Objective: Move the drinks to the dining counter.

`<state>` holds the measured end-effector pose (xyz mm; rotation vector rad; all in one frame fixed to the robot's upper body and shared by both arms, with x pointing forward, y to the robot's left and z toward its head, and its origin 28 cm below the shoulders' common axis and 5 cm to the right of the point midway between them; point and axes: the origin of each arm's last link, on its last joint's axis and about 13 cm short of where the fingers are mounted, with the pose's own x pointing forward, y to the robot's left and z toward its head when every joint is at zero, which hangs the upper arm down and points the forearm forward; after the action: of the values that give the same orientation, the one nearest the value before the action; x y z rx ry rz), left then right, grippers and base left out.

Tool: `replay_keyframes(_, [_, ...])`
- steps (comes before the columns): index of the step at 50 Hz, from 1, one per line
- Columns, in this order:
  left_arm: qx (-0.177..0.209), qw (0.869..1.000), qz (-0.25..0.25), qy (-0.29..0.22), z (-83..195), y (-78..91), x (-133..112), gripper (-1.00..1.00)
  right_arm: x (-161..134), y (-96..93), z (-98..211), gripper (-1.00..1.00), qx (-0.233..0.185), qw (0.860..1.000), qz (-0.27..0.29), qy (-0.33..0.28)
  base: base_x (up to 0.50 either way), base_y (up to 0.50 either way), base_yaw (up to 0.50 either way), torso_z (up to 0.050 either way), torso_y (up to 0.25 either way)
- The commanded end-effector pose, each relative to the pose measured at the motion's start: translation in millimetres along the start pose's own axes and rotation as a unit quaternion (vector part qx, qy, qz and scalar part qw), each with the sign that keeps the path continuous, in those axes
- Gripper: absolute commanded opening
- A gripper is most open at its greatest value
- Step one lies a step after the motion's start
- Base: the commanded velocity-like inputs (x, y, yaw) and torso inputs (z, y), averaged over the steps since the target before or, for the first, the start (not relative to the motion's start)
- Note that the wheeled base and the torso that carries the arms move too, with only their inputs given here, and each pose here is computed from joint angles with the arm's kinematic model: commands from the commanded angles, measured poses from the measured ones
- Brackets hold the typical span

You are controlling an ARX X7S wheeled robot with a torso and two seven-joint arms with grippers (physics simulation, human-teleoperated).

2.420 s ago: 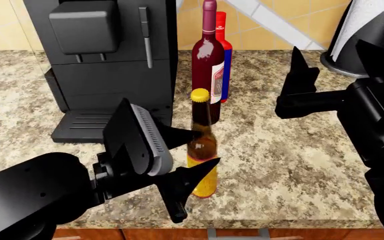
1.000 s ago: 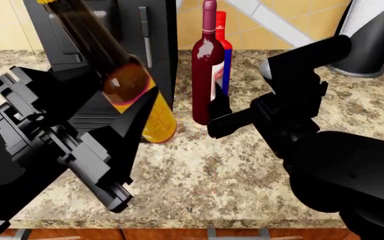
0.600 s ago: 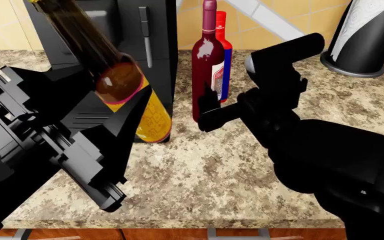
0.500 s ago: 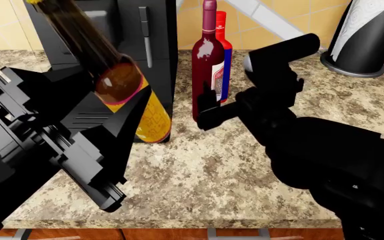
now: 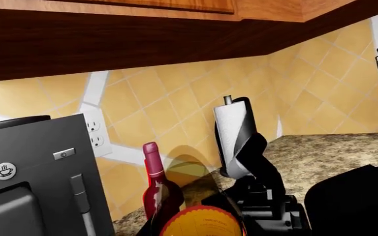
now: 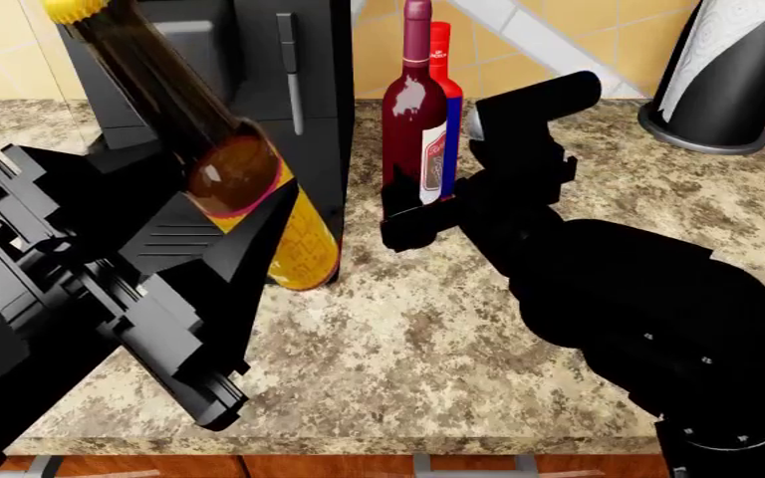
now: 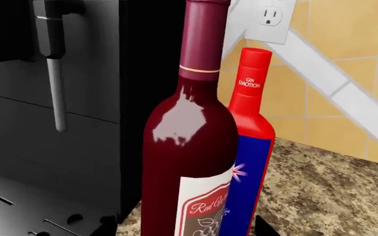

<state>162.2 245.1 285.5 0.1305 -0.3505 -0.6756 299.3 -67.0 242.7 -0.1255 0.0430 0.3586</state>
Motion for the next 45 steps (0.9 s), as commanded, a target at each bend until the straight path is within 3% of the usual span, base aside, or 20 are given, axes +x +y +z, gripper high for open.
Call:
replay_keyframes(1, [0.001,1.000,0.014,-0.008,0.4,2.2,-0.2,-1.00,10.1,-4.1,-4.0,1.00,0.004,1.000,-0.001,0.007,0.00,0.00,0.00,0.000,0.000])
replay_keyframes(22, [-0.008,1.000,0.015,-0.012,-6.2,3.3,-2.9,-1.00,27.5,-1.5,-13.1,1.00,-0.001,0.999,0.023,0.024,0.00,0.00,0.00,0.001,0.000])
replay_keyframes(45, [-0.007,1.000,0.014,-0.013,-5.9,1.3,-5.7,-1.00,40.2,-8.3,-21.4,1.00,-0.005,0.999,0.007,0.040,0.00,0.00,0.00,0.000,0.001])
